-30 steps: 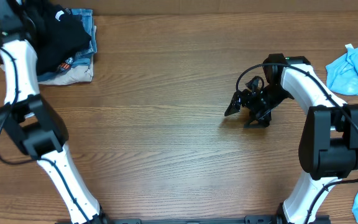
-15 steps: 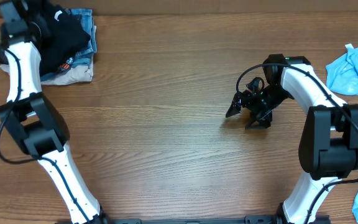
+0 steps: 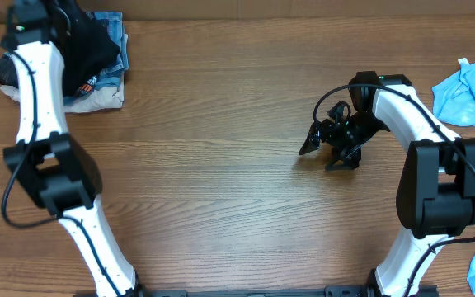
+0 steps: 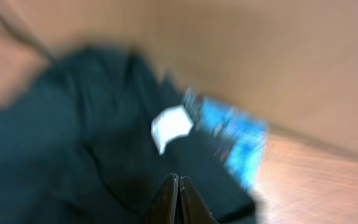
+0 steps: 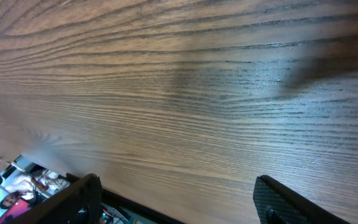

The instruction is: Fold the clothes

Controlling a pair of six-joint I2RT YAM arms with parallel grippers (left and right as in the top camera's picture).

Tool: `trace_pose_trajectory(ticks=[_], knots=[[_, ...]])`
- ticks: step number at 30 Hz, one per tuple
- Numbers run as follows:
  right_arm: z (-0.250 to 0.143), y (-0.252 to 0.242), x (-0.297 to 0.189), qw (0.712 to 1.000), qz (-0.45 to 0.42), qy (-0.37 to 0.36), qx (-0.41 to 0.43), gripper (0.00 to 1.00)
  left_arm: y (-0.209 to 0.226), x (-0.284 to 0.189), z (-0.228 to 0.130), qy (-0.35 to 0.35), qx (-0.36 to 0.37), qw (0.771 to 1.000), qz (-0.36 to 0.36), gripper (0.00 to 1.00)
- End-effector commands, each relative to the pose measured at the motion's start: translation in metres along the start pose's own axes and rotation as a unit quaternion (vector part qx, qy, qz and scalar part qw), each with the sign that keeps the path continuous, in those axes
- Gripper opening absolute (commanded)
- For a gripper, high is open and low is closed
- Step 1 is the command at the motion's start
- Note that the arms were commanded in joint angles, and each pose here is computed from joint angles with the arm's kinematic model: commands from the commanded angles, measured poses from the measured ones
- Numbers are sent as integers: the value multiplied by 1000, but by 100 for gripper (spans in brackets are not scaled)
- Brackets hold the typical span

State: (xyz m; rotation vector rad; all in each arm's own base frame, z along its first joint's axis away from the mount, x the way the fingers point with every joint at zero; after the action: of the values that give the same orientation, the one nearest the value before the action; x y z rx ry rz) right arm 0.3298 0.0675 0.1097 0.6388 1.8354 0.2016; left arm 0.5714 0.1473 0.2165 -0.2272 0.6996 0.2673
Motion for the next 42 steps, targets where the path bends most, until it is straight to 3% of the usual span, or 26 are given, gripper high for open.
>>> trace_pose_trajectory(ticks=[1, 5, 8, 14, 20, 25, 36, 42], knots=[[0, 8, -11, 1000, 4, -23, -19, 82, 5, 61, -62, 88, -23, 996, -17, 4], [1, 8, -11, 1000, 4, -24, -19, 82, -7, 96, -106, 139, -20, 989, -39, 4], [0, 8, -11, 1000, 4, -23, -19, 82, -13, 97, -107, 139, -16, 989, -42, 4], [1, 8, -11, 1000, 4, -23, -19, 82, -19, 55, -51, 62, -8, 997, -42, 4], [1, 8, -11, 1000, 4, -24, -19, 82, -2, -14, 23, -57, -9, 998, 20, 5], [2, 9, -11, 999, 5, -26, -21, 82, 16, -29, 40, -87, 29, 995, 44, 7], [2, 9, -11, 999, 5, -26, -21, 82, 87, 25, -2, -25, 4, 996, 91, 19], [2, 9, -11, 999, 5, -26, -21, 82, 124, 57, -42, 33, -28, 993, 112, 44]])
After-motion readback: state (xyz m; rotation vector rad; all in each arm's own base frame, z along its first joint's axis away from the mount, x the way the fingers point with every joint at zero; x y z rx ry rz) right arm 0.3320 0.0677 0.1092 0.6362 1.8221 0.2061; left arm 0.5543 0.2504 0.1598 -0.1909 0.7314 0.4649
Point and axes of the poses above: each gripper's point midway between its finger pads, its own x axis out along the fingers, its own y axis along the line the jaws close on, z = x × y, the point moved 7 cm from there along -x, back along the fingers, and after that the axes turned 1 degree about x, right-handed, at the moved point
